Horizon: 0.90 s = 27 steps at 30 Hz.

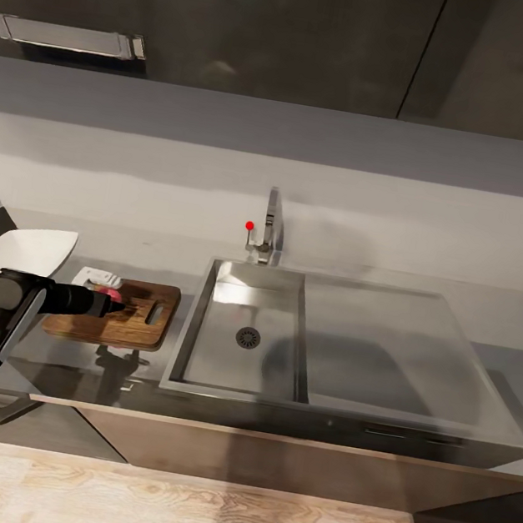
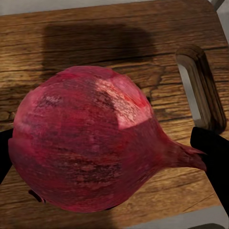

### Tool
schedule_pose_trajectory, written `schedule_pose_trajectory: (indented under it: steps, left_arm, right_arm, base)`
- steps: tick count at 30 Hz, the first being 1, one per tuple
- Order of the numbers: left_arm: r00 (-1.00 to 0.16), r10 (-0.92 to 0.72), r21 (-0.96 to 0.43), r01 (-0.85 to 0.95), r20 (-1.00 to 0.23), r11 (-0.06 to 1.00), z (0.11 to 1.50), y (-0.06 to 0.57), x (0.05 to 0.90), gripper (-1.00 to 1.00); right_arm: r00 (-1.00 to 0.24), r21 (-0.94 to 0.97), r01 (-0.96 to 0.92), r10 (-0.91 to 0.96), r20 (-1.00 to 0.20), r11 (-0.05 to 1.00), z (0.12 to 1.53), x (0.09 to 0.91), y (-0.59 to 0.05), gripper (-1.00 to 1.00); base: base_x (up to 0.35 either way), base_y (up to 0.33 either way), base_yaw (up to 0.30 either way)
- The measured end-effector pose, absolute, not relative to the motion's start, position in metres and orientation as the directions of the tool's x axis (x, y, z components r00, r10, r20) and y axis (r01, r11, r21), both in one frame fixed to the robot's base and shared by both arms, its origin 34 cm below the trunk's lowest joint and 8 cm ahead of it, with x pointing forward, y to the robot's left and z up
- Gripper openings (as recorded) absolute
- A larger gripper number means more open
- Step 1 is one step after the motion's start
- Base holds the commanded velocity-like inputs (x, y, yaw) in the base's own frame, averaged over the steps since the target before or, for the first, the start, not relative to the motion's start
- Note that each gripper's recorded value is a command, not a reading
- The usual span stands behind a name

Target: In the kitchen, take the Vidalia onion out of the sink, dice it on the chopping board with the paring knife, put the diced onion into the bowl on the countertop, then place both the paring knife and the chopping board into the sink.

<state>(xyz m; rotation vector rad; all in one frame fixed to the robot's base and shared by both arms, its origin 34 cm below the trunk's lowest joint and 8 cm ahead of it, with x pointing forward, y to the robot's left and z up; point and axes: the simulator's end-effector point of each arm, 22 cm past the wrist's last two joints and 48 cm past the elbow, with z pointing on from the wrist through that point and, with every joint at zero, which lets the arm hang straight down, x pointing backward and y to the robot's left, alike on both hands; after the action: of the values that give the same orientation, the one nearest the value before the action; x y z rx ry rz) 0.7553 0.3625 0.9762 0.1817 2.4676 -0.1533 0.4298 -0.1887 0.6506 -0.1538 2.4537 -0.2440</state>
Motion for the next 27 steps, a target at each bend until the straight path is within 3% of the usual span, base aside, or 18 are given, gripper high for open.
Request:
schedule_pose_trajectory:
  steps: [20,21,27]
  left_arm:
    - [-0.775,0.095,-0.063,0.171,-0.625,0.983,0.9784,0.3622,0.7560,-1.00]
    - [-0.775,0.095,-0.063,0.171,-0.625,0.983,0.9785,0.3622,0.7560,1.00]
    - [-0.773,0.098,-0.056,0.170,-0.627,0.984,0.9804,0.3653,0.7562,1.00]
  right_arm:
    - [-0.780,-0.215,-0.051,-0.174,-0.601,0.975,0.6499,0.4288,-0.1886,1.00]
    - [-0.780,-0.215,-0.051,-0.174,-0.602,0.975,0.6499,0.4288,-0.1887,1.00]
    - [-0.780,-0.215,-0.052,-0.173,-0.601,0.975,0.6498,0.4287,-0.1882,1.00]
  base:
    - [0.000,0.000,0.000]
    - [0.000,0.000,0.000]
    - [0.000,0.000,0.000]
